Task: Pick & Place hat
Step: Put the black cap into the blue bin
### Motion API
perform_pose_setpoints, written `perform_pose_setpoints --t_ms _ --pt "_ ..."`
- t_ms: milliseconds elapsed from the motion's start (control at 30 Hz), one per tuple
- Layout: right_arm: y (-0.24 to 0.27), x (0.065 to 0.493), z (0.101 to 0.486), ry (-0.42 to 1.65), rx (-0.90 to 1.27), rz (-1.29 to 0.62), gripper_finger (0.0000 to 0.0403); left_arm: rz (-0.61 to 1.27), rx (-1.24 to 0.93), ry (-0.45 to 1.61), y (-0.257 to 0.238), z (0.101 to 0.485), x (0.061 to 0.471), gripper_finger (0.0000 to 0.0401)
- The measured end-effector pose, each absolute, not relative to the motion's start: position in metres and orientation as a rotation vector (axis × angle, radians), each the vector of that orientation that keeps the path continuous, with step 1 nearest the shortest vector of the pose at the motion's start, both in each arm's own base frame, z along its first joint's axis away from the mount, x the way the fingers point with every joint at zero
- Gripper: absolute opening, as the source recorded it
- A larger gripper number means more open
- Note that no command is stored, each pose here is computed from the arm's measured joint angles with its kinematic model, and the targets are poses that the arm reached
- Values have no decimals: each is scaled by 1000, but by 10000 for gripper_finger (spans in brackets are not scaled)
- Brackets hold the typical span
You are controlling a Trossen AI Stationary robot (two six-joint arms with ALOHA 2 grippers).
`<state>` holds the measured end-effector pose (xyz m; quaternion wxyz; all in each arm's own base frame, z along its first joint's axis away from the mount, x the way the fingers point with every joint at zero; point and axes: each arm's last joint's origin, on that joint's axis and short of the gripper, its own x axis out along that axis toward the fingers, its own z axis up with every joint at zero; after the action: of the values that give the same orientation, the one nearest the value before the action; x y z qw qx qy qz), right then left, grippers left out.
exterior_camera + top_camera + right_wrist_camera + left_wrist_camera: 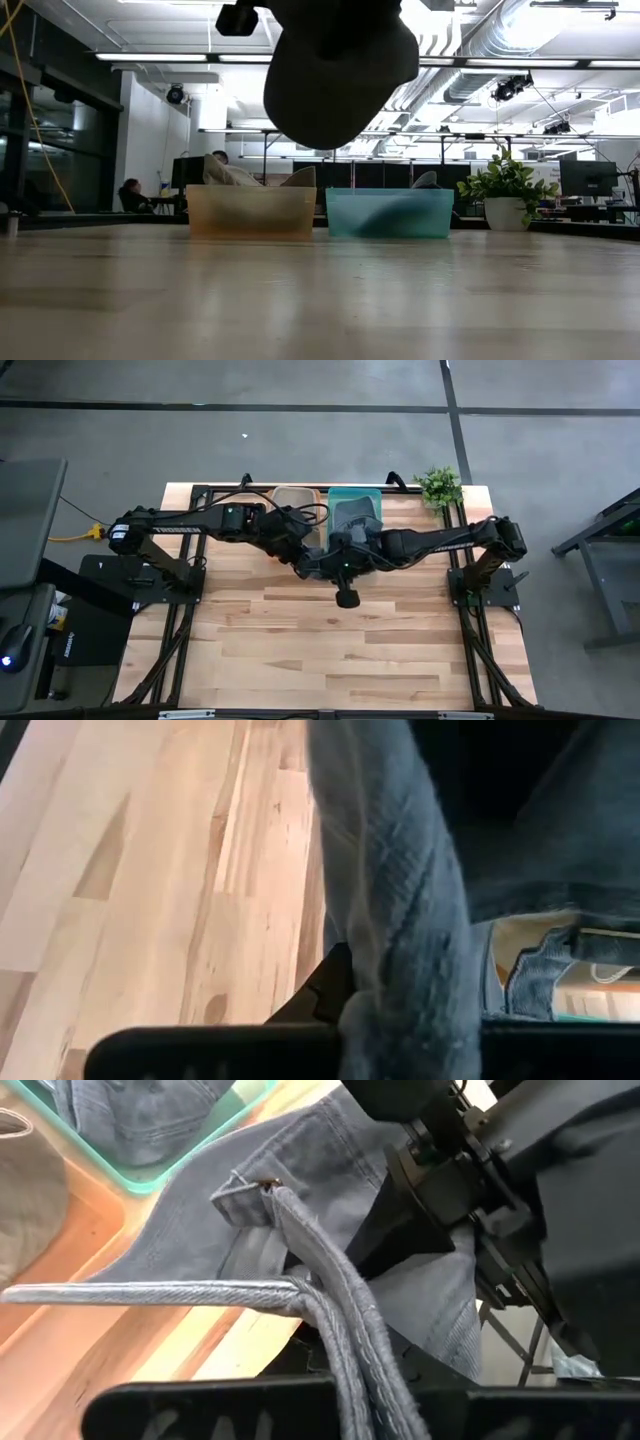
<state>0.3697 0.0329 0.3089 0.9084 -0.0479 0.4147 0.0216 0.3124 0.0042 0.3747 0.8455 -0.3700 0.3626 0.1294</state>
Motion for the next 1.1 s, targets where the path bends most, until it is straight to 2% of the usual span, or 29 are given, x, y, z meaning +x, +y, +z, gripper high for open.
perform_pose_setpoints --t_ms 200,333,433,667,800,933,1100 --pt "38 369 309 858 -109 51 3 288 -774 758 5 375 312 2" --pt "38 368 308 866 -107 56 2 285 -755 756 5 375 313 23" --pt "38 368 308 868 -106 59 2 282 -742 755 5 375 313 59" --pt "38 368 308 865 -109 52 1 284 -738 753 5 375 313 186" --pt "38 368 308 871 -109 51 1 285 -737 753 5 375 313 245" --pt "38 368 308 877 -111 49 1 301 -733 747 6 375 313 276" --pt "37 366 306 900 -114 47 0 347 -719 750 7 378 309 282"
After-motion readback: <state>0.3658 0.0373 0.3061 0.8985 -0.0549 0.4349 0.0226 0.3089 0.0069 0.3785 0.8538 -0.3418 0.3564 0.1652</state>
